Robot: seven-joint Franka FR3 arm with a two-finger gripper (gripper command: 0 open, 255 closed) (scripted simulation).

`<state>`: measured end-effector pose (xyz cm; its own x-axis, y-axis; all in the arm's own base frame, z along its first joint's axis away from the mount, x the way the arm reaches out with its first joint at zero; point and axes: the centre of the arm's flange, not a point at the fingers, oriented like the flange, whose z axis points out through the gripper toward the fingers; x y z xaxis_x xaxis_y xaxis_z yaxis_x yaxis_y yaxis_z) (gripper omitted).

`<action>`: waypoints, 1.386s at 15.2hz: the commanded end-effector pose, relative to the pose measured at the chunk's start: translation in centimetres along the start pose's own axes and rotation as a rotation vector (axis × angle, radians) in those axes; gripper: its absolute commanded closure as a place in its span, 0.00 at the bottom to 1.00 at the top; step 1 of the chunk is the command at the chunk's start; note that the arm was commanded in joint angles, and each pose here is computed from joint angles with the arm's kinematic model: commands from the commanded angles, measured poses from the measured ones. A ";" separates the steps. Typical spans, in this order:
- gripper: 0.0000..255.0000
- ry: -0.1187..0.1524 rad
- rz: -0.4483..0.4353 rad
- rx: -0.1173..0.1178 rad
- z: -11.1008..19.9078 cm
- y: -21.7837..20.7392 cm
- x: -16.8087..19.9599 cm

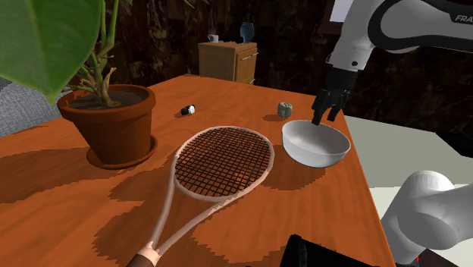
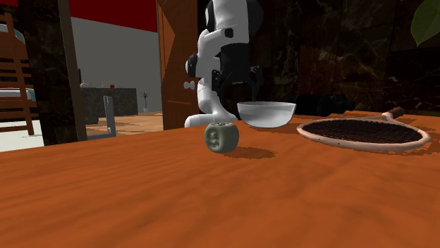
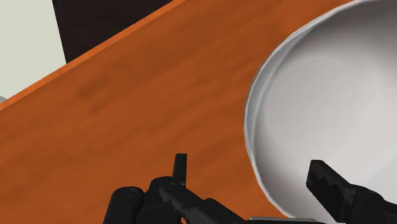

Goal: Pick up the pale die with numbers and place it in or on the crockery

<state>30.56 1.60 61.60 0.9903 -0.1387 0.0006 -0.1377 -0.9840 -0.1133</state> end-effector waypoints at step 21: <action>0.00 -0.005 -0.108 -0.107 3.0 5.3 19.8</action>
<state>49.38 -5.98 58.49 0.9995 -0.0313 0.0015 -0.0312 -0.9995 -0.0063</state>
